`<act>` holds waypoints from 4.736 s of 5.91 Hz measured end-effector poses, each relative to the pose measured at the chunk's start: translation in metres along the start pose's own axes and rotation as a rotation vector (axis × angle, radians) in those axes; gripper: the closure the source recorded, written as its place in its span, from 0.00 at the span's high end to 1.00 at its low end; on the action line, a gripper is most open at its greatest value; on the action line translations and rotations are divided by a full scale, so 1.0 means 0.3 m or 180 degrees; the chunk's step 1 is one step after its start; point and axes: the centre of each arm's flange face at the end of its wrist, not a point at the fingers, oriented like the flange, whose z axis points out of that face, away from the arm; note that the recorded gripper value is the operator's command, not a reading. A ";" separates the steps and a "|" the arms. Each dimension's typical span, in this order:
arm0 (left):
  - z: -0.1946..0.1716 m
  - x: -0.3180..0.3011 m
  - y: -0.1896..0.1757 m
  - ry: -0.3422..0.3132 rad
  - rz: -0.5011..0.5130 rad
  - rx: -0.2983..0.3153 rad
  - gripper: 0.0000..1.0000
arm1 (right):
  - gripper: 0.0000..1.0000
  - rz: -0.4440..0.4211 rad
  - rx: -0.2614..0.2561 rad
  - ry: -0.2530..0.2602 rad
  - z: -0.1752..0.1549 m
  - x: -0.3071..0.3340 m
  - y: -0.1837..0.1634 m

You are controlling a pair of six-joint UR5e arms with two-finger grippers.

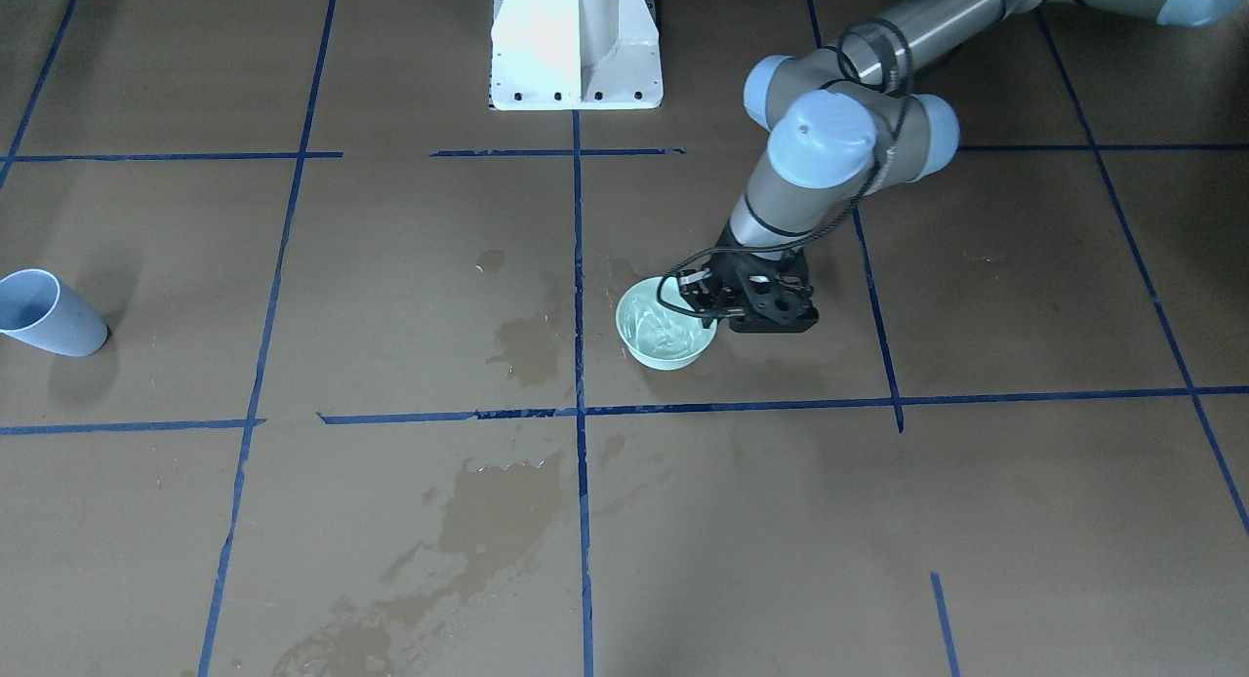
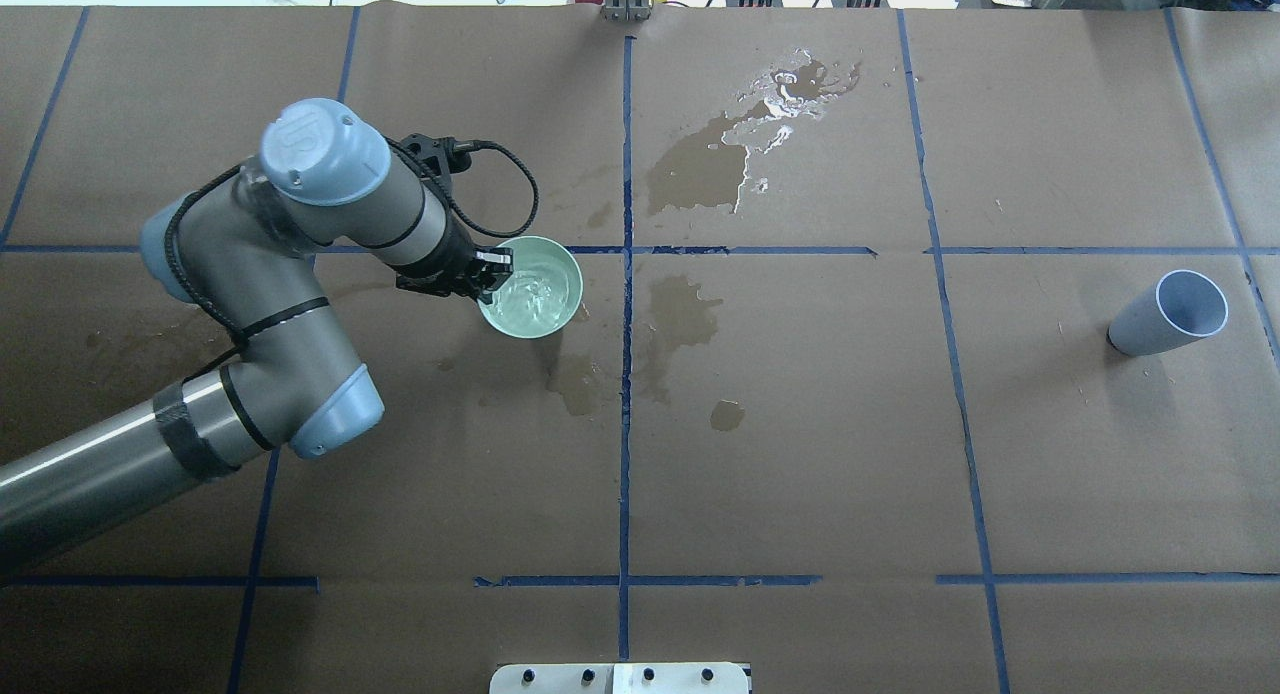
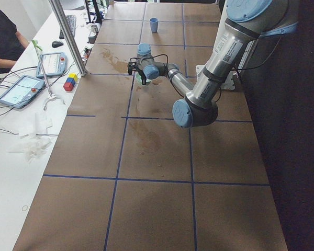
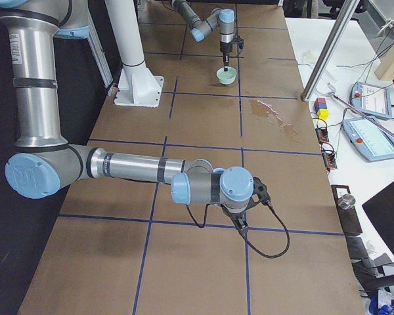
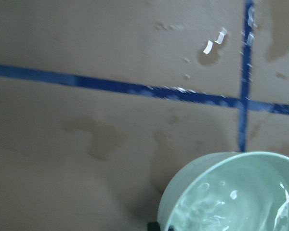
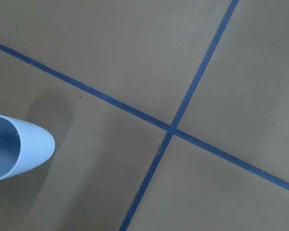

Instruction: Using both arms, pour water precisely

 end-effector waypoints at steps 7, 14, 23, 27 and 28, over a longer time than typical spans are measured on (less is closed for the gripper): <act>-0.275 -1.286 -0.151 0.0137 0.0759 -0.0440 0.00 | 1.00 -0.0032 0.0017 0.0020 -0.009 -0.012 -0.002; -0.239 -1.527 -0.038 0.0094 0.0745 -0.0600 0.91 | 1.00 -0.0059 0.0036 0.0031 -0.021 -0.032 0.007; -0.888 -1.787 -0.164 -0.0496 0.0608 -0.0073 1.00 | 1.00 -0.0096 -0.0119 0.0144 0.027 -0.054 -0.013; -0.991 -1.891 -0.043 -0.0507 0.0579 -0.0328 1.00 | 1.00 0.0020 -0.0184 0.0084 0.051 -0.047 0.032; -0.984 -1.904 -0.014 -0.0518 0.0540 -0.0364 1.00 | 1.00 0.0037 -0.0211 0.0075 0.072 -0.039 0.072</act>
